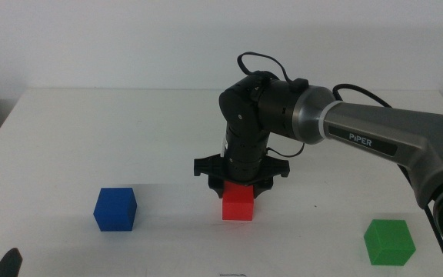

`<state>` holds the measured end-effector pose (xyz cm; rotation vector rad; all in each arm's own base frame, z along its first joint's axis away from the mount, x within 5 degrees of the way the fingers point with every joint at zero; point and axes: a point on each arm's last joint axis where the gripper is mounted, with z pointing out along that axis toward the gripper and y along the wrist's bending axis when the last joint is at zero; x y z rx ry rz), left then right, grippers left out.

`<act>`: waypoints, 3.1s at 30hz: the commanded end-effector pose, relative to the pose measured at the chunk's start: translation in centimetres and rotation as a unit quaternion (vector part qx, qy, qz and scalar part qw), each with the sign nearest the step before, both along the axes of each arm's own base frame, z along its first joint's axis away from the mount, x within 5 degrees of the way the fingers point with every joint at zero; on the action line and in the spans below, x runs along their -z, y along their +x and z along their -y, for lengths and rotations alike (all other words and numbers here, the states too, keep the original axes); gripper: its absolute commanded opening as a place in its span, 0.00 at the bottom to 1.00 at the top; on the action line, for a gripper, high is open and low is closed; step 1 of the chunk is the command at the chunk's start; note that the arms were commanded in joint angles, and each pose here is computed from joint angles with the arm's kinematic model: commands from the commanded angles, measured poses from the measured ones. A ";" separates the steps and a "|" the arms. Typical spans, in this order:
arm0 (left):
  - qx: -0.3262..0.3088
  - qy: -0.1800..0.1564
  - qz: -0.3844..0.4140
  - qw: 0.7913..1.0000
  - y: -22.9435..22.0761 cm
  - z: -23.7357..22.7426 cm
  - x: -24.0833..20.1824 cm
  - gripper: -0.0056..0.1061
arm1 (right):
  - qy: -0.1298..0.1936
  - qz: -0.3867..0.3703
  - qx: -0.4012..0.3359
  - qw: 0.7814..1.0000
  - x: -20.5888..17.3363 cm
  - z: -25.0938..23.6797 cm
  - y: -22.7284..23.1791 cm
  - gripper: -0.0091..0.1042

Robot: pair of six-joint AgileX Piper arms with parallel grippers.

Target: Stack red cubes first, then green, then blue cubes in a specific spot.

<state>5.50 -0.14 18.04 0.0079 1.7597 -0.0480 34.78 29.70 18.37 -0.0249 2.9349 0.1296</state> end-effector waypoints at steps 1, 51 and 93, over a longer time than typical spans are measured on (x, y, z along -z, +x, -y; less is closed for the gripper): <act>0.003 -0.006 0.054 0.999 0.0 0.1 -1.0 0.89 | 0.026 0.043 -0.004 0.999 -3.5 0.1 0.1 0.09; 0.003 -0.006 0.054 0.999 0.0 0.1 -1.0 0.89 | -0.036 -0.013 0.035 0.999 -1.9 21.8 -7.0 0.76; 0.003 -0.006 0.054 0.999 0.0 0.1 -1.0 0.89 | -0.012 0.036 -0.010 0.999 -11.0 1.7 -2.7 0.07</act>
